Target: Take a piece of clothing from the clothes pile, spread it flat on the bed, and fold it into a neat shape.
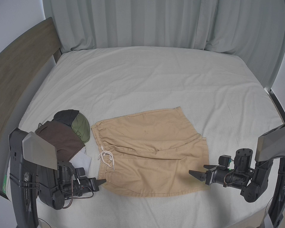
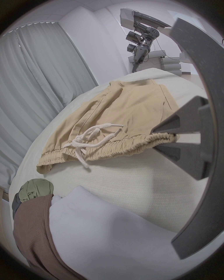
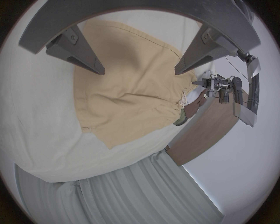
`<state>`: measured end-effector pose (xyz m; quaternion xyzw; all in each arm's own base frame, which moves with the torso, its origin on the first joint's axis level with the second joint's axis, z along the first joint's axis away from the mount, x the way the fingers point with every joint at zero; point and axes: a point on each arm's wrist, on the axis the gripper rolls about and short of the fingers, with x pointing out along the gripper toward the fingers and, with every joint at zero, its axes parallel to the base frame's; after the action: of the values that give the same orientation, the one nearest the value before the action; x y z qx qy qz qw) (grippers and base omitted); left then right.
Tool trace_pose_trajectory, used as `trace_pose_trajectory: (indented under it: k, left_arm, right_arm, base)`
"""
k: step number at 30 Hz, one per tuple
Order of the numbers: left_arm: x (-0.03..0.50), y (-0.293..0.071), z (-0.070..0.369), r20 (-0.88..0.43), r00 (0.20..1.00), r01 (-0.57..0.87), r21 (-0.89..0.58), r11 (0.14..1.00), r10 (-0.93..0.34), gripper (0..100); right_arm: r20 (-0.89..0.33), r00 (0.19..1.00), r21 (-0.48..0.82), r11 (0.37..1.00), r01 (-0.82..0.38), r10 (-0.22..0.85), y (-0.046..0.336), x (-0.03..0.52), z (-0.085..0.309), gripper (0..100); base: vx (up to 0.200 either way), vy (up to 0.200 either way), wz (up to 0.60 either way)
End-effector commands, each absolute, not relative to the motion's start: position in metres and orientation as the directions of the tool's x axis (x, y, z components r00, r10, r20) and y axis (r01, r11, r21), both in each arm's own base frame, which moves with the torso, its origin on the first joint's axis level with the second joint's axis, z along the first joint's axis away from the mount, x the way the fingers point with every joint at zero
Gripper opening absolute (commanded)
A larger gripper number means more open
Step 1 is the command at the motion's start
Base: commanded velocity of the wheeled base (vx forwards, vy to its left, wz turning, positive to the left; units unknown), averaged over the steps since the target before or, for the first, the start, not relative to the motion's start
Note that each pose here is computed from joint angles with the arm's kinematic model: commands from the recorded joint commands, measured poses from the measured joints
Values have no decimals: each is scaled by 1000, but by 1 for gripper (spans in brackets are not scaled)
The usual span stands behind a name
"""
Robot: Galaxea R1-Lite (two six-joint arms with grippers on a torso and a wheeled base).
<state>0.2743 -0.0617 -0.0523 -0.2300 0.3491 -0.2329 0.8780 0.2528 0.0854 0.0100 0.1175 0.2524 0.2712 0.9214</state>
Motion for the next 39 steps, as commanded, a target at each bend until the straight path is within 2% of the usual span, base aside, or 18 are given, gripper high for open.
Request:
trace_pose_trajectory:
  k: [1,23,39]
  left_arm:
    - [274,-62,-52,-503,649,251,-566,785,-571,0]
    - [275,-62,-52,-505,650,249,-565,787,-568,0]
    - [274,-61,-56,-515,645,242,-563,790,-565,0]
  right_arm:
    - [-470,707,356,847,-395,528,75,249,-6,100]
    - [-601,629,354,870,-343,493,54,226,-29,100]
    - [-619,636,355,886,-298,462,45,232,-39,100]
  base:
    - [0,0,0]
    - [0,0,0]
    - [0,0,0]
